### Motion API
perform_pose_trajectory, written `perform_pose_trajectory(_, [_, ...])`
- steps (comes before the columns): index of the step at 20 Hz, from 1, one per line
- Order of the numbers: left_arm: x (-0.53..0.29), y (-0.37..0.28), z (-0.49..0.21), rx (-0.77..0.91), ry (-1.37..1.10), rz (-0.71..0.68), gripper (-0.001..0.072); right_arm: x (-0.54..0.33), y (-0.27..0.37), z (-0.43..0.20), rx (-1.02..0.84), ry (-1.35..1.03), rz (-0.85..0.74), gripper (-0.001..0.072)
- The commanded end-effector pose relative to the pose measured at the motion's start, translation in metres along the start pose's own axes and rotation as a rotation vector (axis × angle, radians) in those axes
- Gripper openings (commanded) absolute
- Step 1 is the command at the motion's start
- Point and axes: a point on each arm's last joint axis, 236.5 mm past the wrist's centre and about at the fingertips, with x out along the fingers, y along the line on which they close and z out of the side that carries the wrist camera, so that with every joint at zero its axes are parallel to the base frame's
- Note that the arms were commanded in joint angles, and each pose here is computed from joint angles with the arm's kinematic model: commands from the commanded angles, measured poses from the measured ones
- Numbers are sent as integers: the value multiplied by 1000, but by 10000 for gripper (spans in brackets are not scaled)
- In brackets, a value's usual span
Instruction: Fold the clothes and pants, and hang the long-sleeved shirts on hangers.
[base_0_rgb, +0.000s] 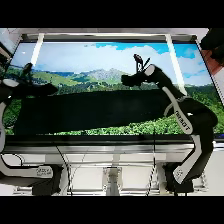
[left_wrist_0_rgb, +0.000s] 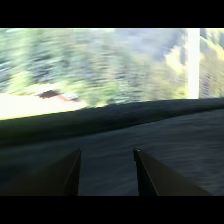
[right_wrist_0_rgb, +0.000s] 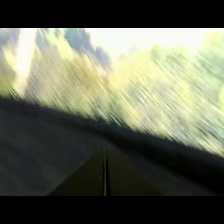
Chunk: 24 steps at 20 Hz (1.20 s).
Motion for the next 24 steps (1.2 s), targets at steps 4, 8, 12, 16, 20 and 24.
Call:
perform_pose_trajectory(4, [-79, 112, -43, -341, -37, 62, 689, -87, -28, -35, -119, 155, -193, 32])
perform_pose_trajectory(8, [-124, 174, -62, -423, -123, 142, 693, -127, -38, -29, -170, 116, -301, 31])
perform_pose_trajectory(12, [-132, 208, -77, -501, -149, 178, 686, -171, -106, -70, -30, 249, -482, 31])
perform_pose_trajectory(16, [-114, 226, -87, -505, -129, 187, 686, -200, -145, -99, 146, 252, -513, 31])
perform_pose_trajectory(20, [-104, 240, -92, -494, -127, 212, 684, -219, -148, -111, 172, 225, -526, 31])
perform_pose_trajectory(24, [-88, 237, -109, -484, -47, 188, 682, -227, -144, -109, 166, 203, -527, 31])
